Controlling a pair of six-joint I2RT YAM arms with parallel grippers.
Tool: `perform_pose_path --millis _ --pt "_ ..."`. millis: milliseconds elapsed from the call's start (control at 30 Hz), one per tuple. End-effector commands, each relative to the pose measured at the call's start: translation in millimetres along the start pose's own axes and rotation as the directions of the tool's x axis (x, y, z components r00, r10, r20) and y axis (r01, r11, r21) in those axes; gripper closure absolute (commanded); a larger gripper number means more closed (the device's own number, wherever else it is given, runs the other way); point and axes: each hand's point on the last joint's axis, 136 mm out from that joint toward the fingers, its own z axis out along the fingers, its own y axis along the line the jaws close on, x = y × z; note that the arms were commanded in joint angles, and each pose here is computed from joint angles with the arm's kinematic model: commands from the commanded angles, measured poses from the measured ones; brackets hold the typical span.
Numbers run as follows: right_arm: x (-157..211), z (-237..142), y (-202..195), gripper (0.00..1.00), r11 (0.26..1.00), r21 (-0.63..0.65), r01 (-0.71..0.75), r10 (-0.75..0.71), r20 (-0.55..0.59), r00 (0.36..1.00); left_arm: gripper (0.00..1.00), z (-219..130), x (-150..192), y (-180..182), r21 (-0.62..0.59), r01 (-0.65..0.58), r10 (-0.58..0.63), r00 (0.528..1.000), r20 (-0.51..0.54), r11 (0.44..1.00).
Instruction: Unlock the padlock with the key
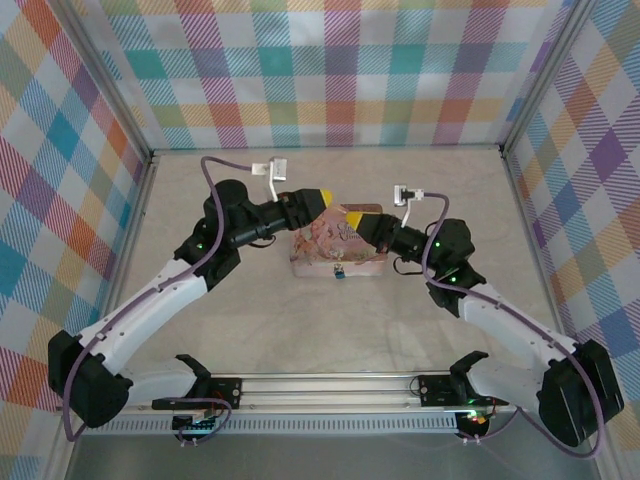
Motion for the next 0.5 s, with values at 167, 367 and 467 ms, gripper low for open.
perform_pose_path --millis 167,367,467 --pt "8.2 -21.2 -21.0 1.0 0.981 0.177 0.08 -0.078 -0.019 0.997 0.43 -21.0 31.7 56.0 -0.227 -0.008 -0.008 0.997 -0.07 0.974" --pt "11.7 -44.1 -48.8 1.0 0.934 0.34 0.112 -0.109 -0.028 0.994 0.4 -27.1 88.0 107.3 -0.334 0.047 -0.113 0.977 -0.181 0.941" --pt "13.7 -57.2 -65.5 1.0 0.892 0.431 0.132 -0.13 -0.034 0.991 0.38 -28.3 119.1 128.2 -0.359 0.088 -0.176 0.96 -0.22 0.929"
